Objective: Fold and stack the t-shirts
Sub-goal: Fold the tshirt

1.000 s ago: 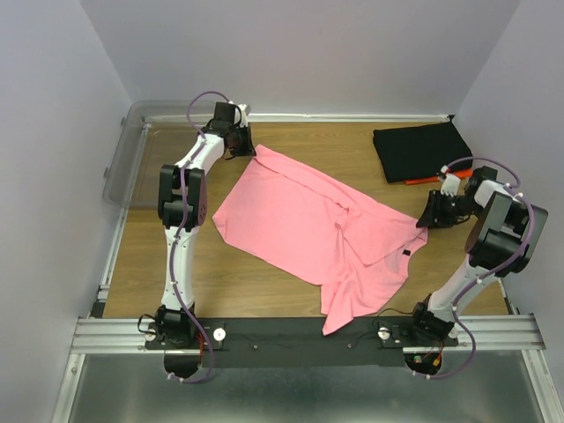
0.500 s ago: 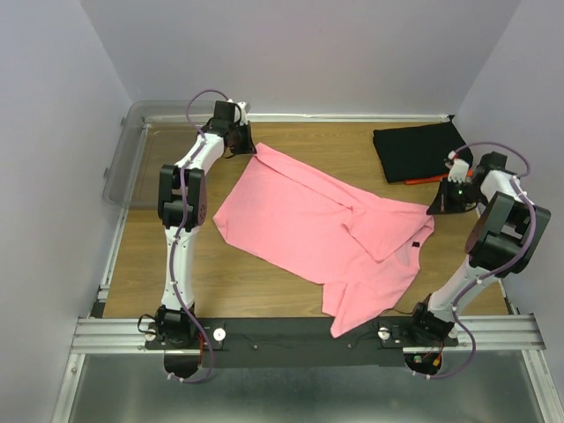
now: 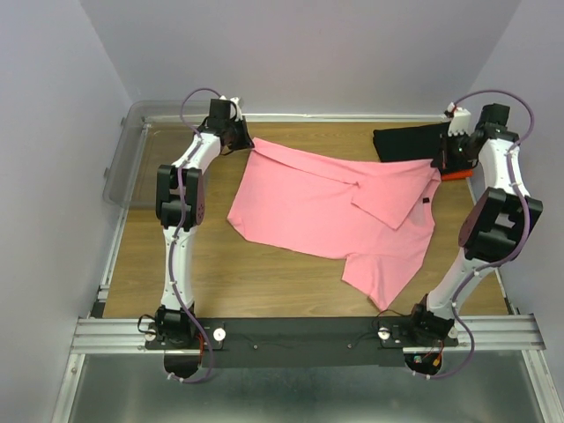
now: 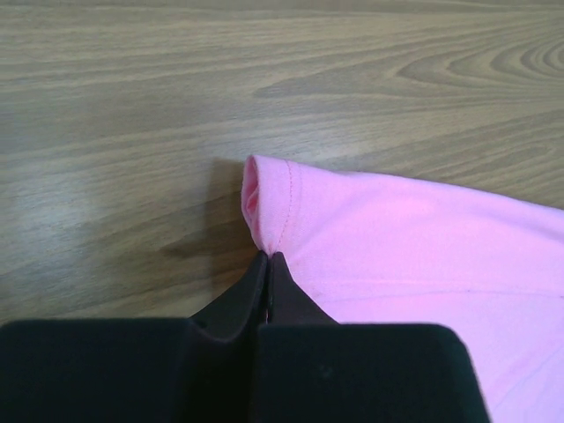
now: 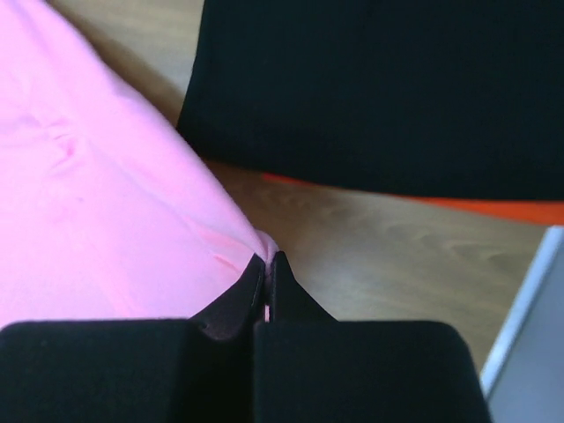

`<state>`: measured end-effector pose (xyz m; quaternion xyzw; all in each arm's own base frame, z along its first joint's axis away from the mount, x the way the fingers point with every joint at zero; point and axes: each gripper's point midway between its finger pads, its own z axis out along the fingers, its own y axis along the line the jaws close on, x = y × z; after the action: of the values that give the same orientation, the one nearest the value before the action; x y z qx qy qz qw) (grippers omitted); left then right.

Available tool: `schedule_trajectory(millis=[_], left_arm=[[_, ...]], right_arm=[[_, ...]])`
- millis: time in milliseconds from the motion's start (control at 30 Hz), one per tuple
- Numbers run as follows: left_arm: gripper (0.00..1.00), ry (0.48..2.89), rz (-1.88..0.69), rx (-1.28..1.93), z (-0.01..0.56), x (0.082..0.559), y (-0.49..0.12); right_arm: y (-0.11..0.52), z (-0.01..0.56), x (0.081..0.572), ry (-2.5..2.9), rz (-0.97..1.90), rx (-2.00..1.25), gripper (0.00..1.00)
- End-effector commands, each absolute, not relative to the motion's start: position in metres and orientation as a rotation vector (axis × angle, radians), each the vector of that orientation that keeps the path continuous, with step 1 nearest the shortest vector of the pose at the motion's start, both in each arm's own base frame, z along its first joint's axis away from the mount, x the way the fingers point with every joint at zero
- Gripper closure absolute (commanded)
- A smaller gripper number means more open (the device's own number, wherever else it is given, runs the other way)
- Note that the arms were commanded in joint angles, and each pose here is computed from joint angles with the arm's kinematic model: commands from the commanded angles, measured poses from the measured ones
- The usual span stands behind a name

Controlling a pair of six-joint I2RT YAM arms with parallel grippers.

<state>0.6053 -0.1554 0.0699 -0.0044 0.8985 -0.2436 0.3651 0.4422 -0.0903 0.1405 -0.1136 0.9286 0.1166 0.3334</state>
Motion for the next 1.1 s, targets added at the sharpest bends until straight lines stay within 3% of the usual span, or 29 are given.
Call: schedule_trajectory(millis=[0,1067], left_arm=[[1.0,2.226,-0.616,-0.066,0.091,0.625,-0.149],[1.0,2.151,-0.562,-0.249,0.098,0.634,-0.116]], right_arm=[[-0.107,0.149,0.468,2.412,0.207,-0.273,0.99],[-0.087,0.157,0.579,2.307,0.117,-0.259,0.99]])
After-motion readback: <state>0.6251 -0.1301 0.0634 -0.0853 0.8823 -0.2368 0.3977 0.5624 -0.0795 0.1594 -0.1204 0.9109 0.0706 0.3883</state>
